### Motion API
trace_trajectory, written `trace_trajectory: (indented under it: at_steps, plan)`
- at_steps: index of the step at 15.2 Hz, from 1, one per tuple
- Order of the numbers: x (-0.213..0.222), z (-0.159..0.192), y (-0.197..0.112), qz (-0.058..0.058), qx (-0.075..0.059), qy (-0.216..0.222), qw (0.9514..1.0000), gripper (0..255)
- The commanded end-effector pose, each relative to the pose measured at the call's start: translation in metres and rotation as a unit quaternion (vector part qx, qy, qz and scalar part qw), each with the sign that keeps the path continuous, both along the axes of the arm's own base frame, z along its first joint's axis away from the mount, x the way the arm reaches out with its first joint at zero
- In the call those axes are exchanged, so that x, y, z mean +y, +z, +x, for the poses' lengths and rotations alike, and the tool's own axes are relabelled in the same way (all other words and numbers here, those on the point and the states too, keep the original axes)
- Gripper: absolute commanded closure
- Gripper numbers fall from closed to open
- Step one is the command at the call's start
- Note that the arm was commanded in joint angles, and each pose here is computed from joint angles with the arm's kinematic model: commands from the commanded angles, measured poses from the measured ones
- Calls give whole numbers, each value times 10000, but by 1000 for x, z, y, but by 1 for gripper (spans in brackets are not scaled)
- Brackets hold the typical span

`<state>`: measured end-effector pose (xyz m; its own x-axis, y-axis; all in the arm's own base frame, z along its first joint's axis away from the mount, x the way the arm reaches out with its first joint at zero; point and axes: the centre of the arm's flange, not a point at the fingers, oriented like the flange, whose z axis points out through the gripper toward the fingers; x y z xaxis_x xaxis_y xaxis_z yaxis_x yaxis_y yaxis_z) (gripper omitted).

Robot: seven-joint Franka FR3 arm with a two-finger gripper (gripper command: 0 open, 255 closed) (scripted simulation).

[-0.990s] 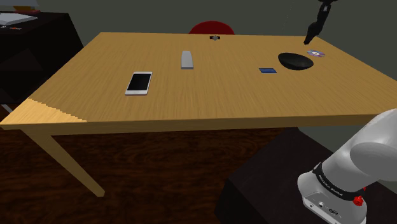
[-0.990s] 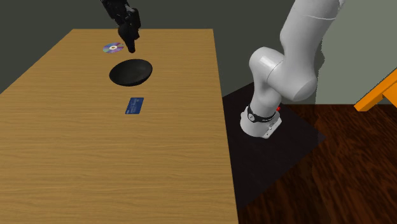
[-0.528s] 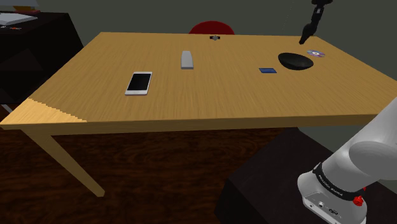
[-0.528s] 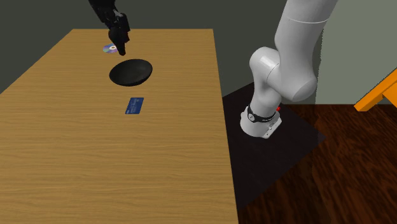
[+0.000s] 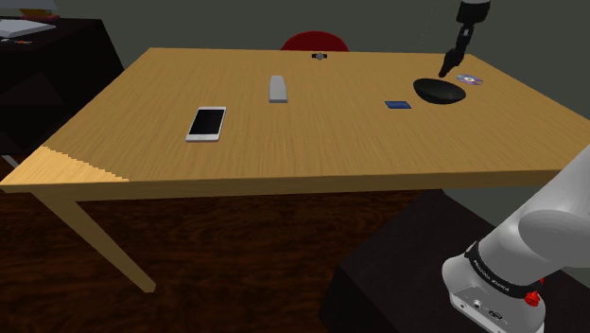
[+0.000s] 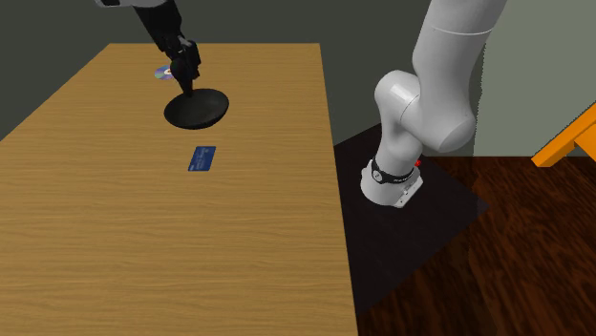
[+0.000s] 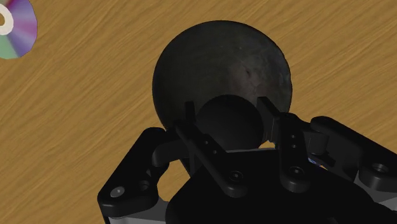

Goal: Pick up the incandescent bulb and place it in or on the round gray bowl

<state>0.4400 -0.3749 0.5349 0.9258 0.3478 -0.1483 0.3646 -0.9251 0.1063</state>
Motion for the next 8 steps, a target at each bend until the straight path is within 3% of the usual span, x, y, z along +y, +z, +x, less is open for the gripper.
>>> trace_trajectory:
  at_steps: [1, 5, 8]
  plan:
    - [0, 0, -11, -1, -2, 0, 10000, 255]
    - [0, 0, -33, -1, -2, 0, 10000, 255]
    - [0, 0, -33, -1, -2, 0, 10000, 255]
